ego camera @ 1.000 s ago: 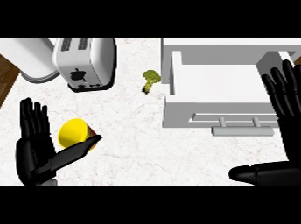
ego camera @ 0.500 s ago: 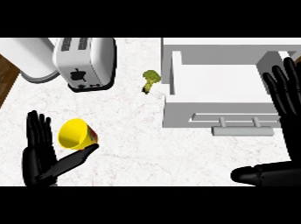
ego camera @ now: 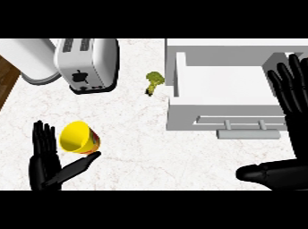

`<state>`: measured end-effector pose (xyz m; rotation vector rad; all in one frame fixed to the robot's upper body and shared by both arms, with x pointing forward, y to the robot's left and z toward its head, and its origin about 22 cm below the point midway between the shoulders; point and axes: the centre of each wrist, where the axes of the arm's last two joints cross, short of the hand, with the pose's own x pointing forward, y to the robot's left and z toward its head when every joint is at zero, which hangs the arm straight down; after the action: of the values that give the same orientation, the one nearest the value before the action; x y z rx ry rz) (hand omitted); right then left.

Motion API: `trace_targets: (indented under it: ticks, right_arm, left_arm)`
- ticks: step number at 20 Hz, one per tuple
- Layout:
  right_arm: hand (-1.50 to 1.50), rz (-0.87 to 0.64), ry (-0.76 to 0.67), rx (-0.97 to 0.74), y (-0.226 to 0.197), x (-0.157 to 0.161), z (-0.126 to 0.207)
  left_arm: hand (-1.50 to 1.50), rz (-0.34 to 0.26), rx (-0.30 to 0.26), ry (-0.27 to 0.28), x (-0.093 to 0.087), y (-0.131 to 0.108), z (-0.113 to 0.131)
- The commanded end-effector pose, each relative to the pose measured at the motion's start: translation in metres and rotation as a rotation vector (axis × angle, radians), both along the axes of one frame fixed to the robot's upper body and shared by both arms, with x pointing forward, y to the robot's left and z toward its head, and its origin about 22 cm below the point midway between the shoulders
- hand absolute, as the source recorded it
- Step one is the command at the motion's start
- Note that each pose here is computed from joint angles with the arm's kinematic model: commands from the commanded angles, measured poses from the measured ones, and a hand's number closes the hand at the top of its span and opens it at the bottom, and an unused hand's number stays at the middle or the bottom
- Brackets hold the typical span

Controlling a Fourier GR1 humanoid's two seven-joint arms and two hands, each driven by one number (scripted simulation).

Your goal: Pick up the cup, place it into the drawer and close the drawer

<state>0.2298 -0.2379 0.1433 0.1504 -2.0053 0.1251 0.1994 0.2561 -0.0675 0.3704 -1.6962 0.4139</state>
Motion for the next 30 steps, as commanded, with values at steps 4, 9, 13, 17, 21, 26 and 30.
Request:
trace_targets:
  ticks: [4, 9, 13, 17, 21, 26, 30]
  right_arm:
    - [-1.50, -0.007, -0.007, 0.020, 0.010, -0.009, 0.005]
    - [-1.50, 0.024, 0.013, -0.007, 0.000, 0.002, -0.001]
    - [-1.50, -0.007, -0.002, 0.006, -0.008, 0.001, 0.002]
    - [-1.50, 0.003, 0.007, 0.006, 0.005, -0.024, -0.005]
    - [-1.50, 0.010, 0.009, -0.008, 0.007, -0.008, -0.009]
    - [-1.50, 0.010, 0.011, -0.004, 0.008, -0.005, 0.006]
    - [-1.50, 0.028, -0.004, -0.024, 0.006, 0.001, 0.008]
  left_arm:
    - [-1.50, 0.042, -0.022, -0.018, -0.011, 0.015, -0.038]
    - [-1.50, 0.042, -0.001, 0.003, -0.001, 0.005, -0.054]
    - [-1.50, 0.026, -0.015, 0.017, 0.010, 0.009, -0.044]
    - [-1.50, 0.012, -0.004, 0.020, 0.005, 0.032, -0.054]
    - [-1.50, -0.011, -0.028, -0.001, 0.021, 0.012, -0.065]
    - [-1.50, -0.001, -0.048, -0.035, 0.020, 0.030, -0.072]
    - [-1.50, -0.002, -0.071, -0.049, 0.031, 0.011, -0.069]
